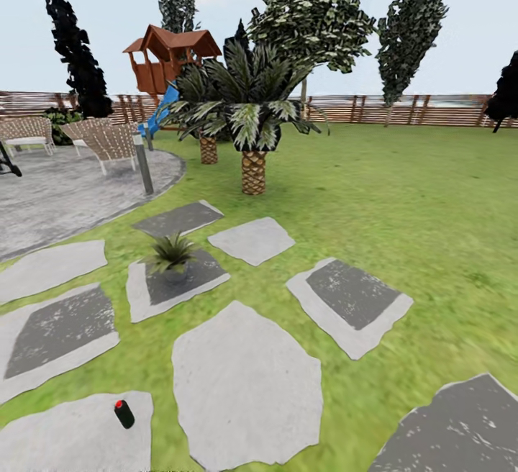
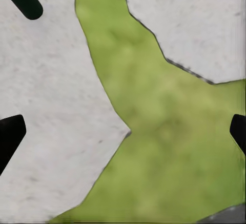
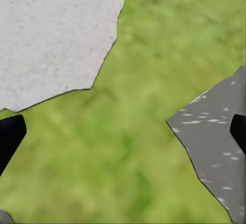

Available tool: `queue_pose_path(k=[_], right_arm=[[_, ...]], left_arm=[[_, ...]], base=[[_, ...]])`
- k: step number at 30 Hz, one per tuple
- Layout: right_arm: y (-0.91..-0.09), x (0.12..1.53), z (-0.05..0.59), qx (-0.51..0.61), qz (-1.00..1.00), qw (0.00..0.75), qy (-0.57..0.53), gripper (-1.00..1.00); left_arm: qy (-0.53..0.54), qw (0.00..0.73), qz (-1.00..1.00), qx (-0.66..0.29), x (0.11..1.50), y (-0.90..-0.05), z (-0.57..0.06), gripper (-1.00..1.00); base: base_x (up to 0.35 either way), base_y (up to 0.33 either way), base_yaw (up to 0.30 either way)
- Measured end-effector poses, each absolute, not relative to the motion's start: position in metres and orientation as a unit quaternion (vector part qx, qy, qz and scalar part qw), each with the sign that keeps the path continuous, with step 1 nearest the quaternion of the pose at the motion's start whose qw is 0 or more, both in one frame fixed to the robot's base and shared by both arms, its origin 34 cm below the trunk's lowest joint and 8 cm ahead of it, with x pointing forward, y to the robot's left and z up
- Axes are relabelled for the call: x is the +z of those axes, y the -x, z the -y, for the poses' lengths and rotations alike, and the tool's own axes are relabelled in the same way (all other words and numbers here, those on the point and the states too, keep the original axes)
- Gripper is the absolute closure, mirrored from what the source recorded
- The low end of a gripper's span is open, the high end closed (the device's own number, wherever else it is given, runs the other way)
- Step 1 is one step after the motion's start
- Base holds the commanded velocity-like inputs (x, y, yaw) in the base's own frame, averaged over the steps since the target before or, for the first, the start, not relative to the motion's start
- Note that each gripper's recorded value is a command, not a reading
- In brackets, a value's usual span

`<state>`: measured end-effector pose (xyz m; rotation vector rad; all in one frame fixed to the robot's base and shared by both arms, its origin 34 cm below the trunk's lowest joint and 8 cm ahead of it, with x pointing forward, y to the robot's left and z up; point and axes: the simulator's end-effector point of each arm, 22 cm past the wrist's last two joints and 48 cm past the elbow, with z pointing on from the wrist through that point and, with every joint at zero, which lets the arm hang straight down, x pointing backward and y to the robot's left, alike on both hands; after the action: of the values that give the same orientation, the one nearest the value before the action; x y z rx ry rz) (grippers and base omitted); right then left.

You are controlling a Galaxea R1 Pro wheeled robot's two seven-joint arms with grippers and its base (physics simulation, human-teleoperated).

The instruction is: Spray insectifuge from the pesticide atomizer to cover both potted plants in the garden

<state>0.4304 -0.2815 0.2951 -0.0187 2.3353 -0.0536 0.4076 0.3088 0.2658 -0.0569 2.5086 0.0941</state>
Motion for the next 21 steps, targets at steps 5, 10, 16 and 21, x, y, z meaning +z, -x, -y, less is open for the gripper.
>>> queue_pose_path(k=[5,10,16,21], right_arm=[[-0.432,0.2969,0.2815,-0.021,-0.919,0.395,0.007,-1.0],[-0.4335,0.2986,0.2815,-0.021,-0.918,0.397,0.007,-1.0],[-0.4355,0.3008,0.2815,-0.021,-0.916,0.4,0.007,-1.0],[-0.437,0.3025,0.2815,-0.021,-0.915,0.402,0.007,-1.0]], left_arm=[[0.022,0.313,-0.949,0.036,0.2674,-0.4092,-0.3088,-1.0],[0.022,0.315,-0.948,0.036,0.2691,-0.4111,-0.3088,-1.0],[0.022,0.318,-0.947,0.035,0.2711,-0.4133,-0.3088,-1.0],[0.022,0.321,-0.946,0.035,0.2727,-0.4148,-0.3089,-1.0]], base=[[0.0,-0.275,0.215],[0.0,-0.275,0.215],[0.0,-0.275,0.215],[0.0,-0.274,0.215]])
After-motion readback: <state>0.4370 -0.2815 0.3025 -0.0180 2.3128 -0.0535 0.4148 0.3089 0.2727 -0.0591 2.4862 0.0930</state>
